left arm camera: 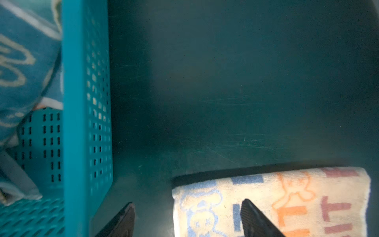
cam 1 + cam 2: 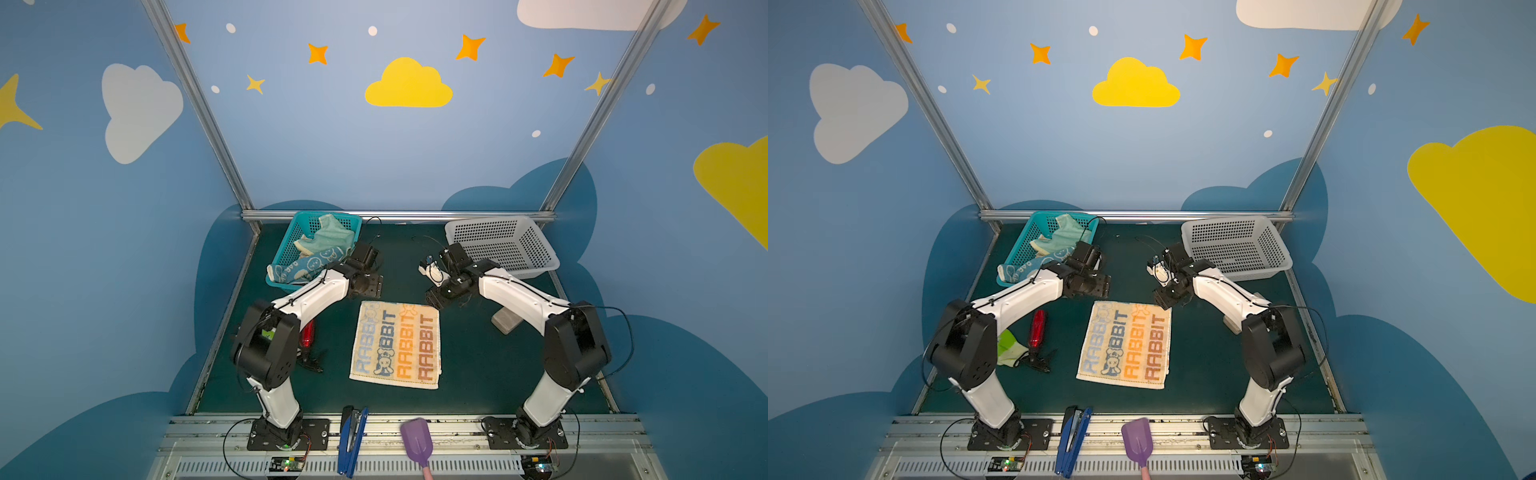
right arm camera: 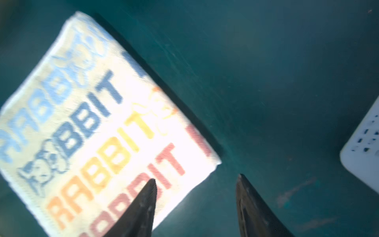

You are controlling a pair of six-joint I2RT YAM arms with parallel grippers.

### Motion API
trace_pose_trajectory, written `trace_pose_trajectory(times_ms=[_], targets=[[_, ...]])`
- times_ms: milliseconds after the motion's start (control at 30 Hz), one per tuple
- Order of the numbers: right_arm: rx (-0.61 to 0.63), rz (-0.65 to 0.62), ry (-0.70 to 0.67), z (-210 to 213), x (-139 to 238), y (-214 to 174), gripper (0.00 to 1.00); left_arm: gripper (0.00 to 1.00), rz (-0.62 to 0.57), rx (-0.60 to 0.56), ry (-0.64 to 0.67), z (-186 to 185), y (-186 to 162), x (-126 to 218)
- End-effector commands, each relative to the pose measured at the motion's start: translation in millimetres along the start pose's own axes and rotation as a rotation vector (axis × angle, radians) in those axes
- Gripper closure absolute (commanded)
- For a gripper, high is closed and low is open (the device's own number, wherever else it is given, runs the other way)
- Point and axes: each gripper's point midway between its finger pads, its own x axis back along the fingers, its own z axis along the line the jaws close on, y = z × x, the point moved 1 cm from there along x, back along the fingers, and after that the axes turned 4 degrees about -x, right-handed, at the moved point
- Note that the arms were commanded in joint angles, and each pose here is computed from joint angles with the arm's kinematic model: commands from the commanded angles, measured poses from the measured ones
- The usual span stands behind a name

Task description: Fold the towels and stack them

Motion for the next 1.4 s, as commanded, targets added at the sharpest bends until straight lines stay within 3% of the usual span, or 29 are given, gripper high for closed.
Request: trace_pose_trajectory(times_ms=[0, 167, 633, 900, 1100, 1200, 1367], targets=[[0.054, 0.066, 0.011, -9.9, -7.9, -4.0, 0.43, 0.24, 0.113, -0.054, -0.013, -2.4, -14.4, -14.8], [0.091, 0.127, 0.040, -16.7, -26.8, -8.4, 0.44, 0.32, 0.187, -0.075, -0.011, -4.5, -23.7, -35.1], [0.098, 0.261, 0.084, -26.1, -58.7, -29.3, 0.46, 0.35, 0.261, -0.059, -0.006, 10.2, -44.9, -50.5], [0.096, 0.319, 0.101, -26.1, -68.3, -39.8, 0.64, 0.37, 0.292, -0.047, -0.035, 6.1, -55.3, -61.4], [0.091, 0.336, 0.118, -23.2, -71.4, -42.3, 0.85, 0.41, 0.317, -0.038, -0.039, 5.2, -61.8, -67.1], [0.090, 0.348, 0.112, -23.9, -72.7, -43.8, 1.00, 0.44, 0.332, -0.032, -0.053, 2.8, -66.7, -70.4], [0.083, 0.351, 0.095, -27.5, -72.2, -43.2, 1.00, 0.55, 0.355, -0.025, -0.074, -1.6, -70.2, -76.2]])
